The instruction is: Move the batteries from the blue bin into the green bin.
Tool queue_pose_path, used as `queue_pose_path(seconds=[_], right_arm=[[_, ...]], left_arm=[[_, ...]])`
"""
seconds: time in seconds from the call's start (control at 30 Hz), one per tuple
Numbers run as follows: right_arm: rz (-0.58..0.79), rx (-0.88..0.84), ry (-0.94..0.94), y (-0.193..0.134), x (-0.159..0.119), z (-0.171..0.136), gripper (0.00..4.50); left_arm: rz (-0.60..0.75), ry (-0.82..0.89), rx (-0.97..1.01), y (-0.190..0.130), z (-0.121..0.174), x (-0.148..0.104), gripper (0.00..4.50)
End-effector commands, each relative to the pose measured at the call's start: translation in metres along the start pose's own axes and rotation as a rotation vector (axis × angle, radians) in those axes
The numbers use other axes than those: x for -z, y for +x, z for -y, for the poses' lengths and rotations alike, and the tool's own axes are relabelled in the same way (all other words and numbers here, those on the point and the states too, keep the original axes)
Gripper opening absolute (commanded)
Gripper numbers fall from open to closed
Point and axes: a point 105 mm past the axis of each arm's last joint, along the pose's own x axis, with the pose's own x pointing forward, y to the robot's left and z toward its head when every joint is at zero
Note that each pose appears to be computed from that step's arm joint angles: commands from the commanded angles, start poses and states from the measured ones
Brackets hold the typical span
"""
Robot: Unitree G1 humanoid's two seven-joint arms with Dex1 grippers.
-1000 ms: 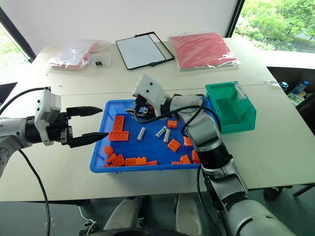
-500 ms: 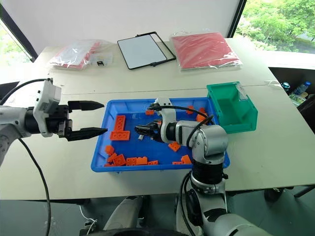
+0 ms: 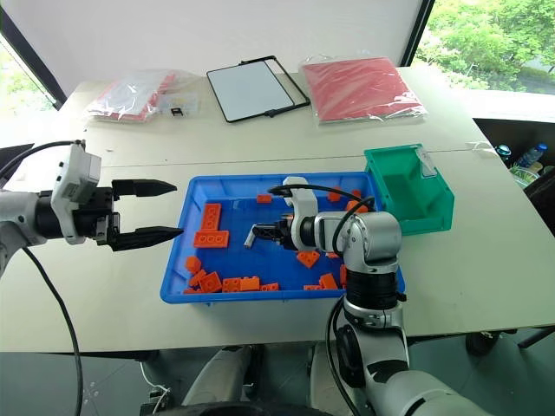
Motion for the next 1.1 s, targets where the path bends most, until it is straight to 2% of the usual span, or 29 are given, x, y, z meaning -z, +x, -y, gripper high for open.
queue_pose_path(seconds=[0.03,0.3,0.43,0.53,0.57,0.67,0.93,1.0,1.1], right_arm=[[-0.046,-0.020,-0.063,0.013,0.004,-0.009,2.92],[-0.063,-0.062,-0.119,0.021,-0.002,-0.024,2.92],[-0.127,-0.019,-0.172,0.028,0.012,-0.020,2.92],[-0.161,-0.026,-0.209,0.032,0.020,-0.021,2.12],[-0.161,-0.020,-0.227,0.034,0.020,-0.020,1.72],[-0.156,0.009,-0.290,0.038,0.019,-0.014,0.14],[-0.108,0.015,-0.323,0.025,0.006,-0.006,0.11],[-0.054,0.018,-0.332,0.011,-0.007,-0.006,0.11],[0.110,0.007,-0.344,-0.034,-0.049,-0.010,0.11]], left_arm=[[0.036,0.039,-0.017,-0.002,0.003,-0.011,4.50],[0.040,0.038,-0.035,-0.003,0.003,-0.010,4.50],[0.051,0.041,-0.039,-0.002,0.002,-0.011,4.50],[0.056,0.045,-0.038,-0.001,0.002,-0.011,4.50],[0.058,0.046,-0.039,-0.001,0.001,-0.011,4.50],[0.064,0.047,-0.038,-0.001,0.000,-0.012,4.50],[0.066,0.049,-0.033,-0.001,-0.003,-0.013,4.50],[0.068,0.047,-0.026,0.000,-0.002,-0.013,4.50],[0.071,0.032,-0.003,0.004,0.003,-0.010,4.50]])
